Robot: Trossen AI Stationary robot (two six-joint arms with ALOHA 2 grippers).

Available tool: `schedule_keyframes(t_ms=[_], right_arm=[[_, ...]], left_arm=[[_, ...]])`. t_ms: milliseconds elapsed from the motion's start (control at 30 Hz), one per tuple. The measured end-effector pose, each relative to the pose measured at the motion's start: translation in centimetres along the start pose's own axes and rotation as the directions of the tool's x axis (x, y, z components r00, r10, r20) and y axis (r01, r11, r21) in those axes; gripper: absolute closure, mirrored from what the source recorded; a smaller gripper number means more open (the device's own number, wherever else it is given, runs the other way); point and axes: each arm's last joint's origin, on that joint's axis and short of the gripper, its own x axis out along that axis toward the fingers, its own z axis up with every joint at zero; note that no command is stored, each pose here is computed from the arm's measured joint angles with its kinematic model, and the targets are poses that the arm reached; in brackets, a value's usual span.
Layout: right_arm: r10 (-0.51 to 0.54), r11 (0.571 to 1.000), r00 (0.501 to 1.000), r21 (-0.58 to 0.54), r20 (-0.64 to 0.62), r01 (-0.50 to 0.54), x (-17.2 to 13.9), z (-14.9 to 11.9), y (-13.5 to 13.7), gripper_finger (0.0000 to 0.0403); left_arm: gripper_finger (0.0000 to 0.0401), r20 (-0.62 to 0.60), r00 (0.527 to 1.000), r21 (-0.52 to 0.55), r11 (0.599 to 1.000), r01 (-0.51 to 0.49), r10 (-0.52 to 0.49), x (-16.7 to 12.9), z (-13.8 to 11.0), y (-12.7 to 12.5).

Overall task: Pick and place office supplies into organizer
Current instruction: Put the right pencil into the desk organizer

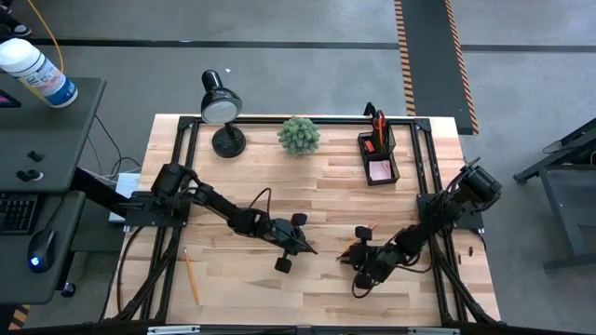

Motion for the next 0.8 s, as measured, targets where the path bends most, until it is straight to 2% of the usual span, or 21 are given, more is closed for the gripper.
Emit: schedule_keyframes(t_ms=[133, 233, 300, 400, 533, 667, 800], right_arm=[[0.076, 0.997, 0.997, -0.021, -0.013, -0.076, 0.2, 1.0, 0.7, 0.0336], [0.135, 0.986, 0.991, -0.1, -0.01, -0.135, 0.1, 2.6, 2.0, 0.0336], [0.118, 0.978, 0.992, -0.168, -0.037, -0.123, 0.1, 3.6, 2.6, 0.0336], [0.041, 0.963, 0.99, -0.258, -0.135, -0.075, -0.2, 4.9, 3.1, 0.0336], [-0.069, 0.953, 0.958, -0.302, -0.277, -0.019, -0.6, 6.2, 2.5, 0.0336], [-0.064, 0.95, 0.949, -0.311, -0.308, -0.037, -0.4, 7.7, 1.9, 0.0326], [-0.015, 0.955, 0.935, -0.283, -0.354, -0.092, 0.1, 8.2, 0.9, 0.0304]], left_arm=[[0.04, -0.028, 0.999, -0.006, 1.0, -0.017, 0.017, 0.0, -0.3, 0.0], [0.04, -0.026, 0.999, -0.005, 1.0, -0.019, 0.019, 0.0, -0.2, 0.1], [0.04, -0.027, 0.999, 0.001, 1.0, -0.019, 0.019, 0.0, -0.2, 0.1], [0.04, -0.028, 0.999, 0.002, 1.0, -0.019, 0.019, 0.0, -0.3, 0.1], [0.04, -0.04, 0.999, 0.006, 1.0, -0.015, 0.016, 0.0, -0.4, 0.0], [0.04, -0.056, 0.998, 0.022, 1.0, -0.013, 0.014, 0.0, -0.5, 0.0], [0.04, -0.072, 0.997, 0.032, 0.999, -0.01, 0.013, 0.0, -0.7, 0.0]])
